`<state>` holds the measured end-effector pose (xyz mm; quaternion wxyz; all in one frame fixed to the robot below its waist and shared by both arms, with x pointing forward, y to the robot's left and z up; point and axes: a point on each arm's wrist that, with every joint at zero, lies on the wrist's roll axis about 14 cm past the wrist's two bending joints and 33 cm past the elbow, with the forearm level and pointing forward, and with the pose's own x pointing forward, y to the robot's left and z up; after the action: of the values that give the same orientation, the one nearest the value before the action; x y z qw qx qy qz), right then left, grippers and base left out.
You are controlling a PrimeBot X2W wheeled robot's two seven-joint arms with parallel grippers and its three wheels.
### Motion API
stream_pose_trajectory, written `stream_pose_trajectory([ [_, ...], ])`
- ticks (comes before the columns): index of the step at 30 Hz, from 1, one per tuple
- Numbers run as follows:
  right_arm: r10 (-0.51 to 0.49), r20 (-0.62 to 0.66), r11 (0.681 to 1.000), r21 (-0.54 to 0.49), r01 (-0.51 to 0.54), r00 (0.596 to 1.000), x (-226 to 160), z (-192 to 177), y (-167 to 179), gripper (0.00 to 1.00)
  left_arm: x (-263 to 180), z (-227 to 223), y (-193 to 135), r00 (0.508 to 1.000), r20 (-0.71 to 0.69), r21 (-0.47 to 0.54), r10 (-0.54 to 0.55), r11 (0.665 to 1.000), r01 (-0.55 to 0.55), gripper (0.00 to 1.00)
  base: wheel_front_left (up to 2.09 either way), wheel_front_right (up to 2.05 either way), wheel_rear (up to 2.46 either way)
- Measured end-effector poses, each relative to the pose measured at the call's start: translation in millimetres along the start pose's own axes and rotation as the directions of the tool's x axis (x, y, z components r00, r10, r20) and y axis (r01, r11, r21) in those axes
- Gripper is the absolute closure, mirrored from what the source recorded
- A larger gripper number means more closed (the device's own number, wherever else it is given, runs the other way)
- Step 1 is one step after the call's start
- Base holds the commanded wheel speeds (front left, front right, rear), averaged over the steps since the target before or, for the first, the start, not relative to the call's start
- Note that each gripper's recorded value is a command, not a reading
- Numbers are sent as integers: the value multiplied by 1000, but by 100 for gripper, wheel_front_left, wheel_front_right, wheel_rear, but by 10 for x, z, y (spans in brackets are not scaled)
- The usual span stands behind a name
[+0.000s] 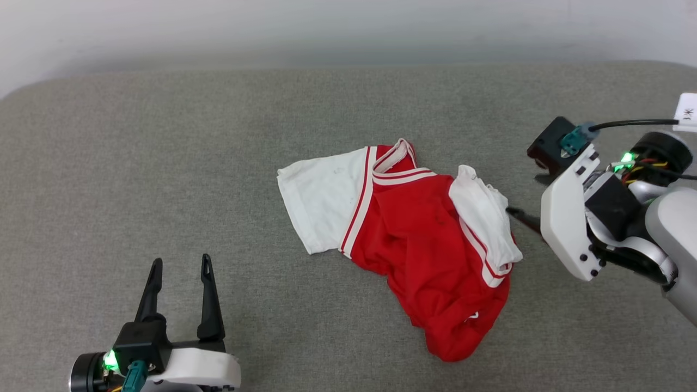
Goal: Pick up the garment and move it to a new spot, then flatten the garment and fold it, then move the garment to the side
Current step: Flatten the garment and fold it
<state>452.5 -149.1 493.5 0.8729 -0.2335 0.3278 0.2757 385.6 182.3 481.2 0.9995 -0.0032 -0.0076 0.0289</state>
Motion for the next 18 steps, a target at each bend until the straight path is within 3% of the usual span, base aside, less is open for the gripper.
stream_pose_trajectory([
  [7,152,-155,987,76,-141,976,369,-338,319,0,126,-56,-34,1000,-8,-4,-4,1000,4,0,0,0,0],
  [12,241,-269,969,130,-212,933,638,-732,597,0,175,-145,-23,999,-32,-14,9,1000,-9,0,0,0,0],
  [16,253,-249,966,120,-229,935,732,-765,648,0,169,-207,5,999,-50,-10,22,1000,-22,0,0,0,0],
  [17,249,-224,967,114,-228,942,735,-726,641,100,174,-209,10,998,-50,-9,23,1000,-24,0,0,0,0],
  [18,239,-191,969,108,-221,952,731,-675,616,100,180,-203,1,999,-48,-11,22,1000,-22,0,0,0,0],
])
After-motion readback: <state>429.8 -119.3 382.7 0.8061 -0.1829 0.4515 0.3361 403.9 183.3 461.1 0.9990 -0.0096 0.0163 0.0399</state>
